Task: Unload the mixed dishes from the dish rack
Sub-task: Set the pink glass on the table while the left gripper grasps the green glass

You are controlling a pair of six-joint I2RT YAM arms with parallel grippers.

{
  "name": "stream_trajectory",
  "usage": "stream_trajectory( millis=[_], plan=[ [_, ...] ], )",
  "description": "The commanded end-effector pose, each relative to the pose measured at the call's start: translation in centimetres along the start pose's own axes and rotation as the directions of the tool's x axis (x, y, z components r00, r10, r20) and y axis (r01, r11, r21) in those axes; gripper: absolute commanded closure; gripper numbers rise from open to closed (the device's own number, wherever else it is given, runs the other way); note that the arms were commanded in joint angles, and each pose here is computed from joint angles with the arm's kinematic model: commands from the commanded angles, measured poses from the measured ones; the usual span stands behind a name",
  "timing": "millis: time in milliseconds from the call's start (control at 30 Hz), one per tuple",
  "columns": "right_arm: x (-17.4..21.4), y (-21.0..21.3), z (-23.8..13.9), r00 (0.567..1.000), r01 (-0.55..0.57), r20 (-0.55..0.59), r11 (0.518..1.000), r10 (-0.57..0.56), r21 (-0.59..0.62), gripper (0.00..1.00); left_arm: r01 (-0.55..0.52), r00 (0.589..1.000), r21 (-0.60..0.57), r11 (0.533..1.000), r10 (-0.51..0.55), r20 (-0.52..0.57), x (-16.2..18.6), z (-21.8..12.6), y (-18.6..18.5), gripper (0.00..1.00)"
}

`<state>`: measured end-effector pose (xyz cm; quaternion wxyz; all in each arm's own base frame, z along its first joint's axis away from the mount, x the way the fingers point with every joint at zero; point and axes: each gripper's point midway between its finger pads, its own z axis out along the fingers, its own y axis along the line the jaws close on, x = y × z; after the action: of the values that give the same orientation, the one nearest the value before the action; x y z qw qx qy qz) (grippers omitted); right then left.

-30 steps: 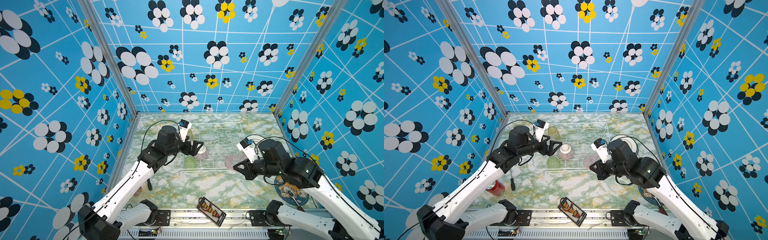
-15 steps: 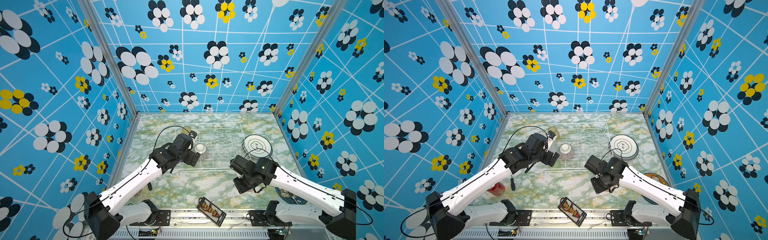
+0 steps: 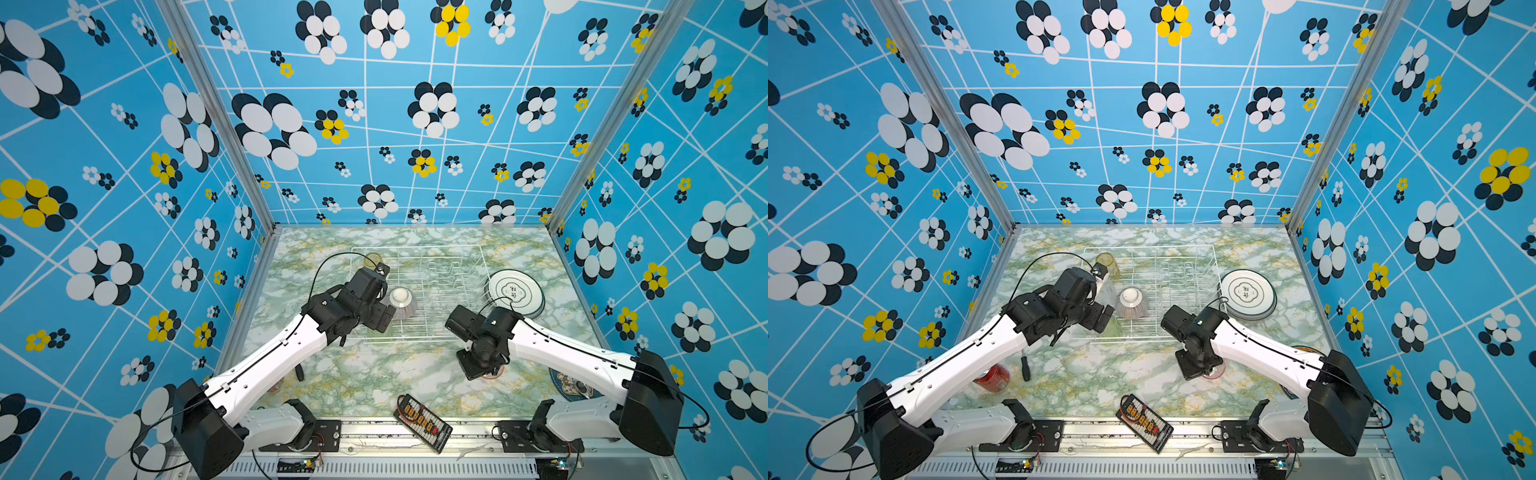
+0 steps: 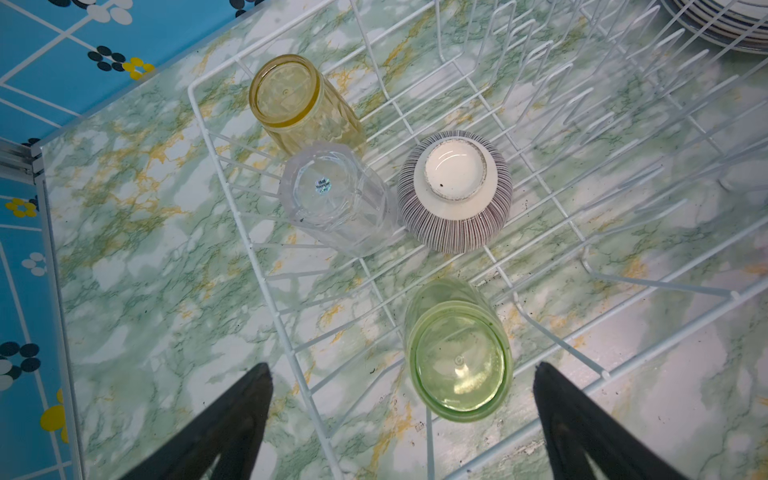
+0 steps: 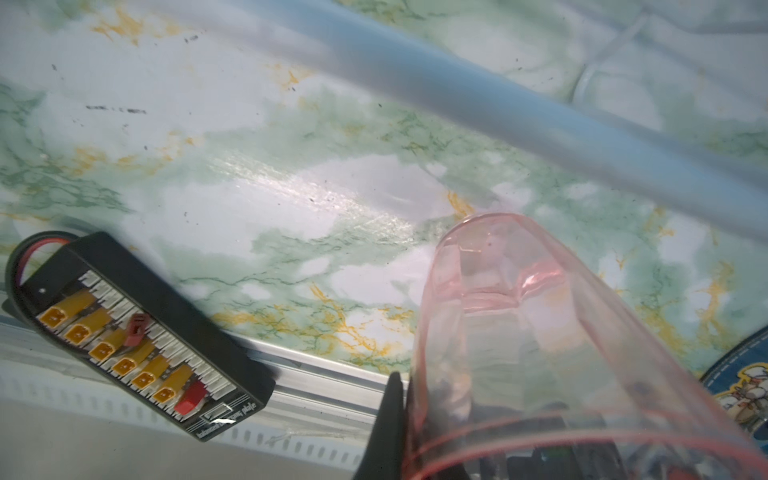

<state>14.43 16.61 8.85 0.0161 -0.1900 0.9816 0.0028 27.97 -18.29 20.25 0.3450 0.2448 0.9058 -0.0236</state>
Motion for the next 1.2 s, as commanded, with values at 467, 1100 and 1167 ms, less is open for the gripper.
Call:
stream_trajectory(
  millis=[467, 1100, 1167],
  plan=[
    [-0.2, -1.0, 1.8, 0.999, 0.014, -0.051, 1.000, -0.013, 0.016, 0.86, 0.037, 0.991, 0.035, 0.999, -0.032, -0.131, 2.4, 1.7, -0.4, 0.01],
    [-1.7, -0.1, -5.4, 0.984, 0.026, 0.181, 0.995, -0.007, -0.101, 0.39, 0.042, 0.970, 0.072, 0.997, -0.023, -0.242, 4.4, 2.3, -1.7, 0.01],
    [-2.1, 0.4, -6.6, 0.975, 0.038, 0.222, 0.989, -0.006, -0.141, 0.38, 0.041, 0.967, 0.080, 0.996, -0.019, -0.255, 4.5, 2.5, -2.0, 0.01]
  ],
)
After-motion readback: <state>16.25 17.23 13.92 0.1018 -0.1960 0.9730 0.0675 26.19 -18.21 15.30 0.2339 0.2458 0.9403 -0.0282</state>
